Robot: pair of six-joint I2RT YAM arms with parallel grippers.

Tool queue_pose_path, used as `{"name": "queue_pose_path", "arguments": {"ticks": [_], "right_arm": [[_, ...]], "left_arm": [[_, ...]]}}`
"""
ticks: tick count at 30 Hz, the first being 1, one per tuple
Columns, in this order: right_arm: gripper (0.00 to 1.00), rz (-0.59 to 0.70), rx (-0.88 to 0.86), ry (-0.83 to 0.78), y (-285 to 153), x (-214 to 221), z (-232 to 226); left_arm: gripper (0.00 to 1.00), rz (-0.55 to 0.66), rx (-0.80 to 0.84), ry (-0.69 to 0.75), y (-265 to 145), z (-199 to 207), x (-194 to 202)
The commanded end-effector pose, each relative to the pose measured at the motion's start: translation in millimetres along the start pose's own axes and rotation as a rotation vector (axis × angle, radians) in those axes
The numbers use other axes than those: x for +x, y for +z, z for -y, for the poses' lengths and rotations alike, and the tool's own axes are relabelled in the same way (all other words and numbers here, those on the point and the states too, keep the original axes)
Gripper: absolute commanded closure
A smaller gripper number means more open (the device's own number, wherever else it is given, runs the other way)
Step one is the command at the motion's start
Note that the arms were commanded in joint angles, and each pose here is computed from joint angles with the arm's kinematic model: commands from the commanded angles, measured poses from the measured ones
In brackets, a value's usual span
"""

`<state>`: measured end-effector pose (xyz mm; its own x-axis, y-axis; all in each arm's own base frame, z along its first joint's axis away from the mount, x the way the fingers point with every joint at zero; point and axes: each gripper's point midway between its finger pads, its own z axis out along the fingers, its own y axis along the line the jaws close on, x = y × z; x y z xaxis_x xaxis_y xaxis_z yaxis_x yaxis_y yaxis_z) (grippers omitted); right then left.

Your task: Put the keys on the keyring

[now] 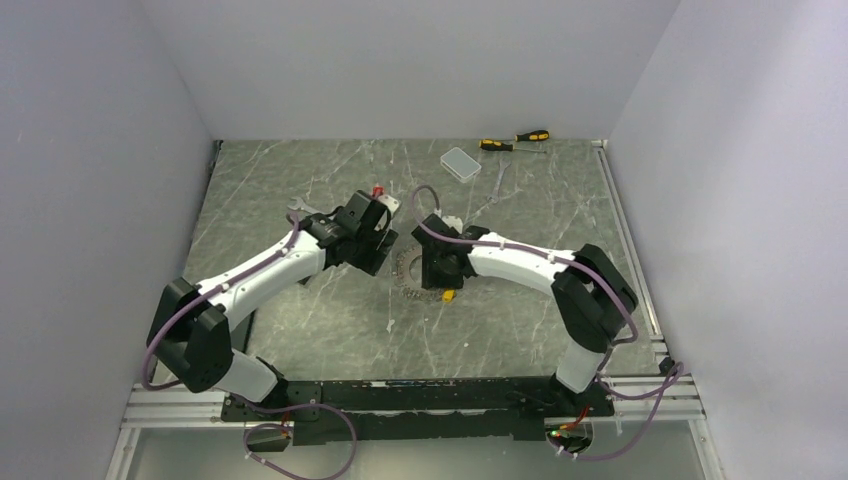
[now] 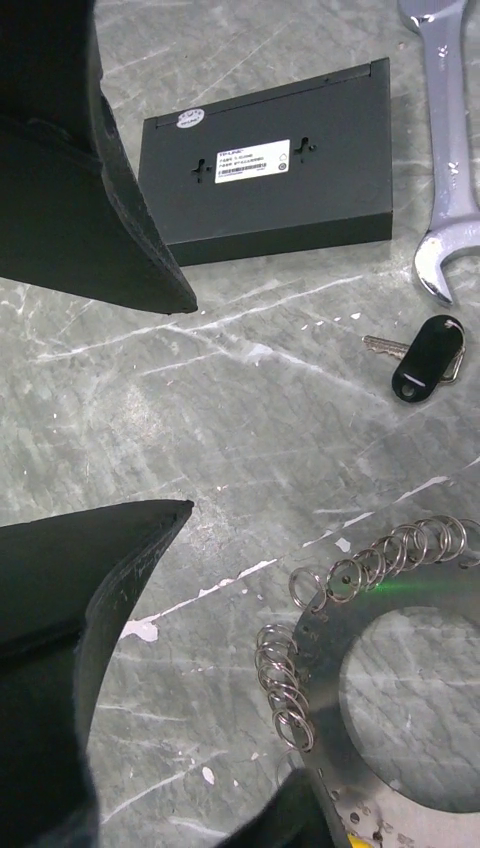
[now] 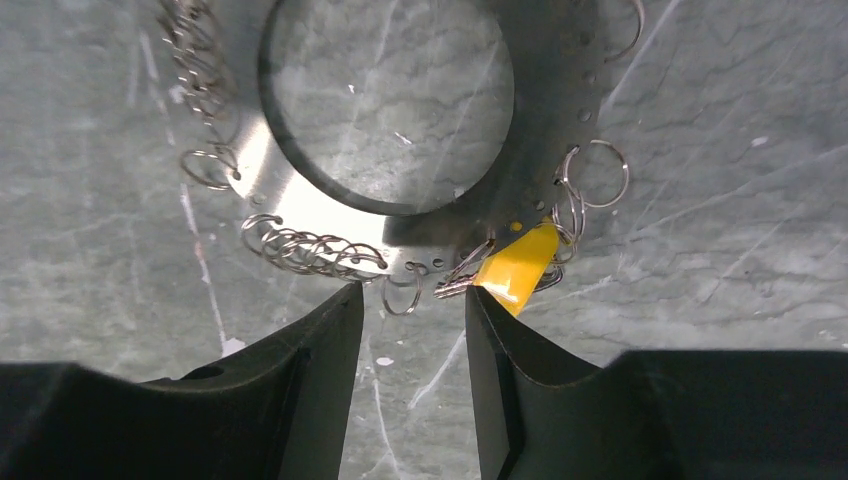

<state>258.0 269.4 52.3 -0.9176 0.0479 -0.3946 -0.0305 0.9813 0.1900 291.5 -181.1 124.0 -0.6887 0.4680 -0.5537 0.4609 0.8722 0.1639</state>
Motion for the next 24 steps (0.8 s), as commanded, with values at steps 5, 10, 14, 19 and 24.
{"name": "queue_pose_path", "arguments": {"ticks": [5, 10, 14, 19, 24], "right_arm": [[0.58, 0.004, 0.099, 0.043, 11, 0, 4], [0.70, -0.002, 0.114, 0.040, 14, 1, 7], [0.82, -0.006, 0.114, 0.038, 14, 3, 7], [0.96, -0.007, 0.124, 0.033, 14, 5, 9], [1.00, 0.006, 0.143, 0.034, 9, 4, 15]], "left_arm": [[0.28, 0.102, -0.003, -0.013, -25, -6, -23], [0.28, 0.118, -0.004, -0.015, -29, -7, -25], [0.28, 0.122, -0.004, -0.016, -31, -7, -25], [0.28, 0.126, -0.002, -0.016, -32, -7, -25], [0.28, 0.126, -0.001, -0.016, -32, -7, -25]]}}
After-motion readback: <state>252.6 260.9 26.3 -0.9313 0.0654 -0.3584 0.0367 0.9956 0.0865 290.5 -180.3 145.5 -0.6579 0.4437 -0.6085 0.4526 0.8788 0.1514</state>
